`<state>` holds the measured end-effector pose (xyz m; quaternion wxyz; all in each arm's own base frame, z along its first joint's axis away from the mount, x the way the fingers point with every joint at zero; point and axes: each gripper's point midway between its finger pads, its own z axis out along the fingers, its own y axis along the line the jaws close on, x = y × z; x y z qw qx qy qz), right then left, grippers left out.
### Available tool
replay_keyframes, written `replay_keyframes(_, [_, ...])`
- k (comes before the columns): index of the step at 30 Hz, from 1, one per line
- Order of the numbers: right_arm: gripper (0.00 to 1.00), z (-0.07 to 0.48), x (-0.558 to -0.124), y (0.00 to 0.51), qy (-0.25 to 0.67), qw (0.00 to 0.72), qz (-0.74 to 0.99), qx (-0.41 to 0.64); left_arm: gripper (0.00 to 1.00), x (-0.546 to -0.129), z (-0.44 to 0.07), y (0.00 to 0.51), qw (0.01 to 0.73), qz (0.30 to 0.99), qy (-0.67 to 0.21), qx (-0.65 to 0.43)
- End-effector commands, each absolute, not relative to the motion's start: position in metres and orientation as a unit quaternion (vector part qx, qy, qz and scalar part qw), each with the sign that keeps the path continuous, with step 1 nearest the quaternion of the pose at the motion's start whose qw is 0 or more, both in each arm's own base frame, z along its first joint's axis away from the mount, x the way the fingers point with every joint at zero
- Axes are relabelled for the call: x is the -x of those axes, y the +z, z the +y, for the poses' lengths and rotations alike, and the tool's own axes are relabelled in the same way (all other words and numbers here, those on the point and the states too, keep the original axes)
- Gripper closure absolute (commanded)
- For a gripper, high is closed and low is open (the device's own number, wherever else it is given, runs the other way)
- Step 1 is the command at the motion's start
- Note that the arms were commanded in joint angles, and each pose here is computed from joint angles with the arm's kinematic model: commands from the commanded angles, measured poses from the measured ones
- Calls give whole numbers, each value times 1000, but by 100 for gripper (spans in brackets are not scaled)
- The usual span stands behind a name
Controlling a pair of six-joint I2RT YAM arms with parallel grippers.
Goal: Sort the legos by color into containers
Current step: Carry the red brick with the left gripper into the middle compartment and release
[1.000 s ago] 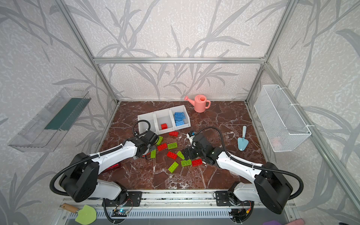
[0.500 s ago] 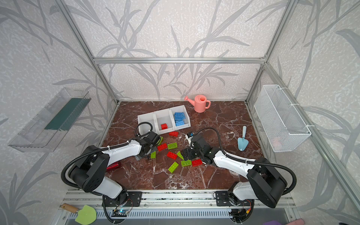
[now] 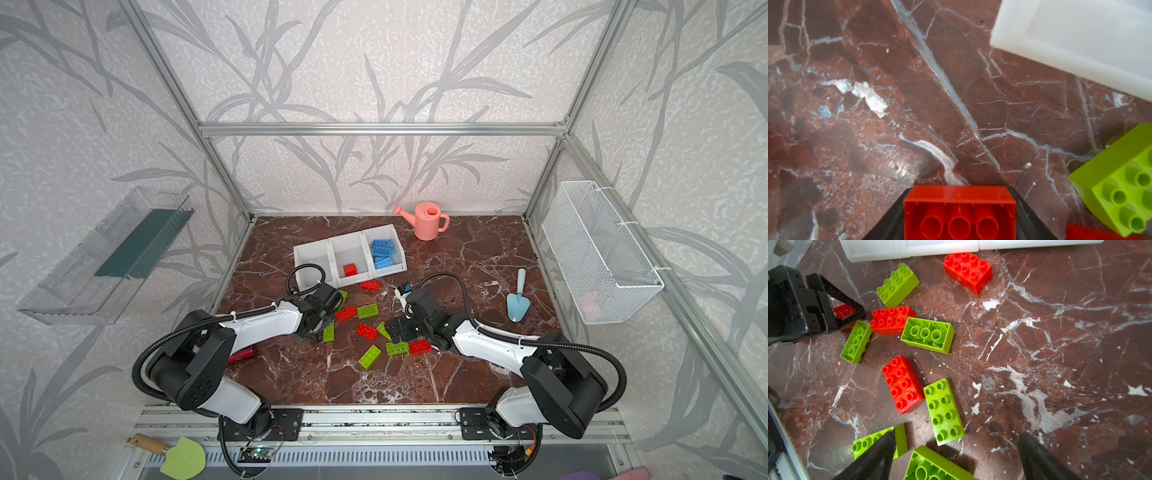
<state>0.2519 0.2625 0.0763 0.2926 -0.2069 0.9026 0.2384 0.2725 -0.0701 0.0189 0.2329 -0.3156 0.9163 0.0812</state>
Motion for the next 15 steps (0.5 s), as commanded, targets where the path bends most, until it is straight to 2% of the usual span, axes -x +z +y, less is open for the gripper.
replay_keyframes(1, [7,266,-252,79,247,296,900,206,41,-267,-58,32,243,911,99,319])
replay_keyframes(8, [8,268,-250,83,258,295,898,202,42,-277,-53,82,287,903,102,304])
replay_keyframes(15, [8,266,-249,91,267,307,892,195,43,-308,-67,142,322,907,89,255])
